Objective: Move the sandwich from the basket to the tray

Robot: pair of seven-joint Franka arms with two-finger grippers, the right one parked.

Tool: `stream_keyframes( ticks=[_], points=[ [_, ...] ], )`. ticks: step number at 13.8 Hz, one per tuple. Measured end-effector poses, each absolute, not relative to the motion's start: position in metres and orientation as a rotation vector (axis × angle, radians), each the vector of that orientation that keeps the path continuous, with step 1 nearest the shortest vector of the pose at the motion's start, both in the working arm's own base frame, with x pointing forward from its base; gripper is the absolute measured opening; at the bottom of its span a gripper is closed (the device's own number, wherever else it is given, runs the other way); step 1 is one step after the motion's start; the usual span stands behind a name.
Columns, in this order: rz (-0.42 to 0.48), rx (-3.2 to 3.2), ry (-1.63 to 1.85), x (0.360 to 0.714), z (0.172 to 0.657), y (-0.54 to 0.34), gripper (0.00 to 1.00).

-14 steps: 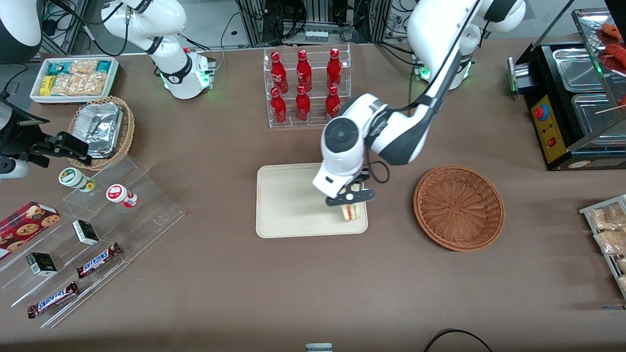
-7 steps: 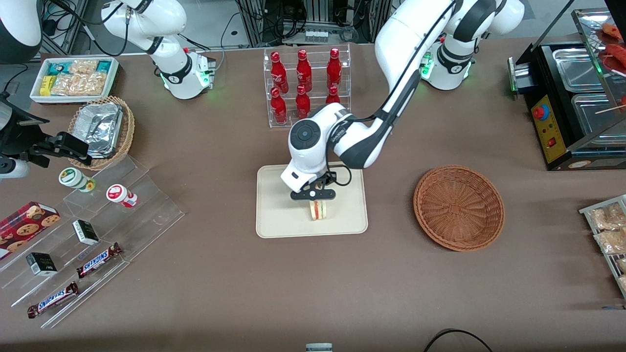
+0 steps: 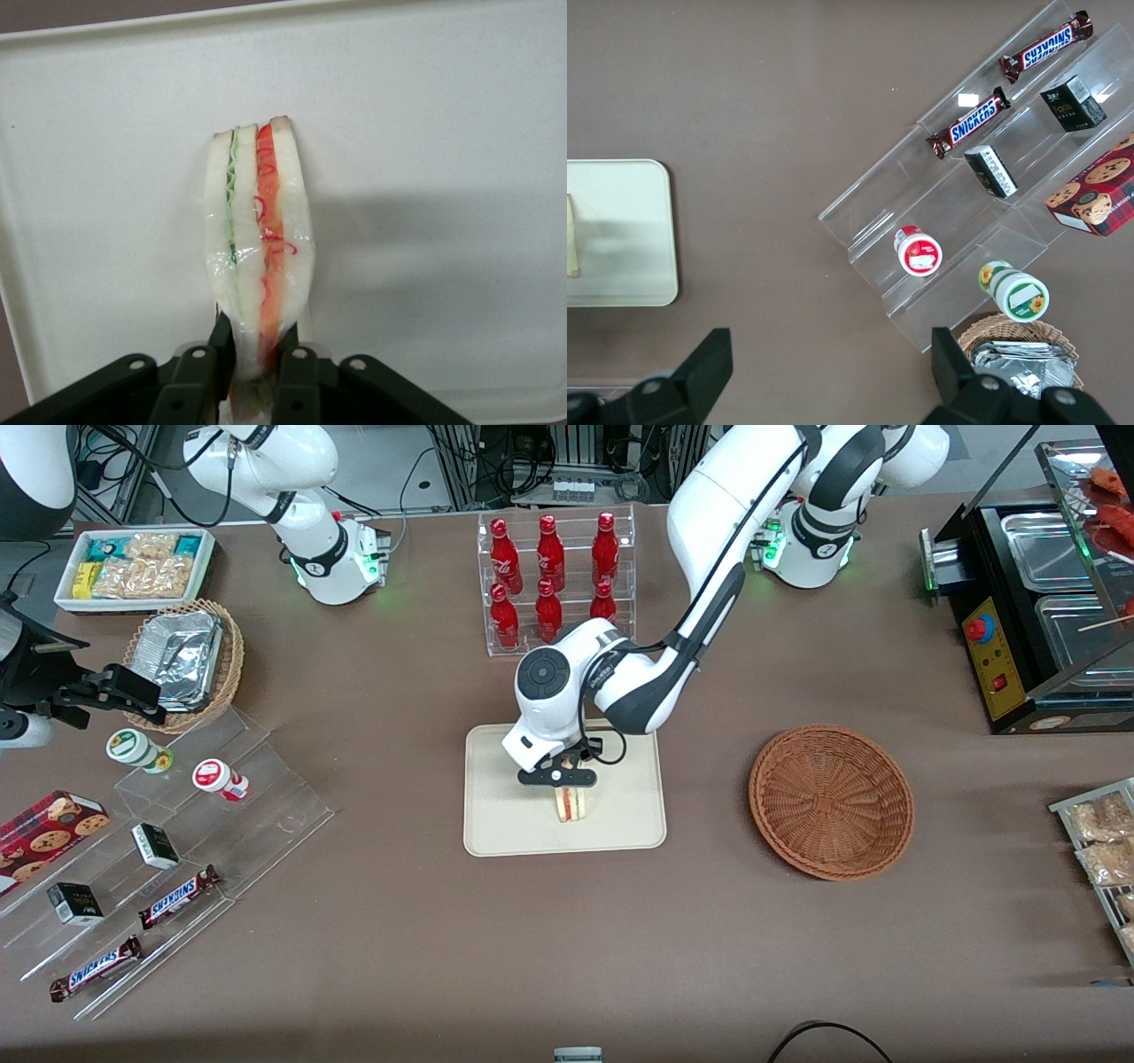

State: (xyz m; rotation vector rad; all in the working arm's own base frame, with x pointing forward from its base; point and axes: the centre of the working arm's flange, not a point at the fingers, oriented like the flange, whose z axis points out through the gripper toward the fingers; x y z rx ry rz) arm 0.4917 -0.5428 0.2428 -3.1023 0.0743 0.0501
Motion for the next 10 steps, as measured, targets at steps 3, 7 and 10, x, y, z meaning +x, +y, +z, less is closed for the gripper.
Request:
stream_keyframes(
  ticks=[3, 7, 10],
  points=[
    [0.032, -3.108, 0.074, 0.495, 0.248, -0.544, 0.58],
    [-0.031, -3.129, 0.031, 0.509, 0.298, -0.538, 0.99],
    [-0.063, -3.114, -0.108, 0.534, 0.371, -0.498, 1.0]
  ],
)
